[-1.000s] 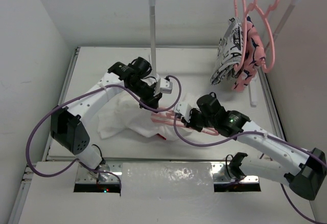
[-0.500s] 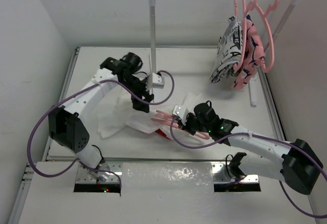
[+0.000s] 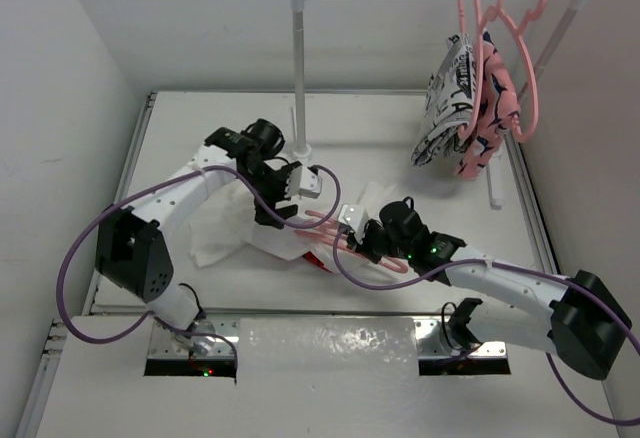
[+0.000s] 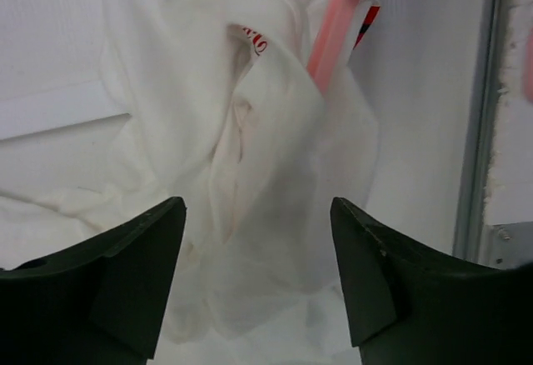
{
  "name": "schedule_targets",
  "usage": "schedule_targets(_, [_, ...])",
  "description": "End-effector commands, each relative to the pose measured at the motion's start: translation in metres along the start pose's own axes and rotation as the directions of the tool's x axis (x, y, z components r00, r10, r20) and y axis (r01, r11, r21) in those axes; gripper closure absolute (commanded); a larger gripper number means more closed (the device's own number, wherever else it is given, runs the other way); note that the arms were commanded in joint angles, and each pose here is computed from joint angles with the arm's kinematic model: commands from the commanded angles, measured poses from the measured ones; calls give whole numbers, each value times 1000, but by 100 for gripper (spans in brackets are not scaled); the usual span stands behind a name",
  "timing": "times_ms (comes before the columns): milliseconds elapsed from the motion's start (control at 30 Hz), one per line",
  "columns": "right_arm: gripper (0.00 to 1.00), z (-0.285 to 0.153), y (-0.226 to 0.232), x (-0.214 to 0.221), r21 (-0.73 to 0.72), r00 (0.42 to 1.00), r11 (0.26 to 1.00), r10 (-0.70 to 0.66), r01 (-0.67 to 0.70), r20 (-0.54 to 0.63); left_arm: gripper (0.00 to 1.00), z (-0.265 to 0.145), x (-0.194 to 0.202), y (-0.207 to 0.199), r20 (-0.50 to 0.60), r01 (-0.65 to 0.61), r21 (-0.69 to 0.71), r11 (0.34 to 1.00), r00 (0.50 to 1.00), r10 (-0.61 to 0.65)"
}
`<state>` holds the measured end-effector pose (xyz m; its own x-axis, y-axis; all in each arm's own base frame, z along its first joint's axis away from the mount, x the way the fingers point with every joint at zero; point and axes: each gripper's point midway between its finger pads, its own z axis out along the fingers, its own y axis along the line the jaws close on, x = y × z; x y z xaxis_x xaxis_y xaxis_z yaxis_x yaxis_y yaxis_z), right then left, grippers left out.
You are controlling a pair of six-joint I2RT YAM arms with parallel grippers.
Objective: Place the t-shirt on the hanger
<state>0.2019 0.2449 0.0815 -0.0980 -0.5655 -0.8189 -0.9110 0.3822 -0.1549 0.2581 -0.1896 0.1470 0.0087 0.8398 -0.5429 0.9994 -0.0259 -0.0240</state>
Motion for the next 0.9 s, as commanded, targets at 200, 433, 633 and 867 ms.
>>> schedule_targets(200, [100,-10,-6,-31,27,995,1000,1,-3,97,51,30,17,31,-37,-83,-8,997,996,82])
schedule_targets(433, [100,-8,-11,-41,54,988,998,8,-16,153,63,55,15,5,32,-5,144,990,999,0])
schedule_targets(633, [100,-5,-14,-53,49,986,999,-8,0,168,100,51,-9,-4,139,32,181,983,989,-58])
schedule_targets(867, [100,-1,-25,-81,60,977,996,-71,59,204,87,41,-20,-21,184,55,222,973,978,-97])
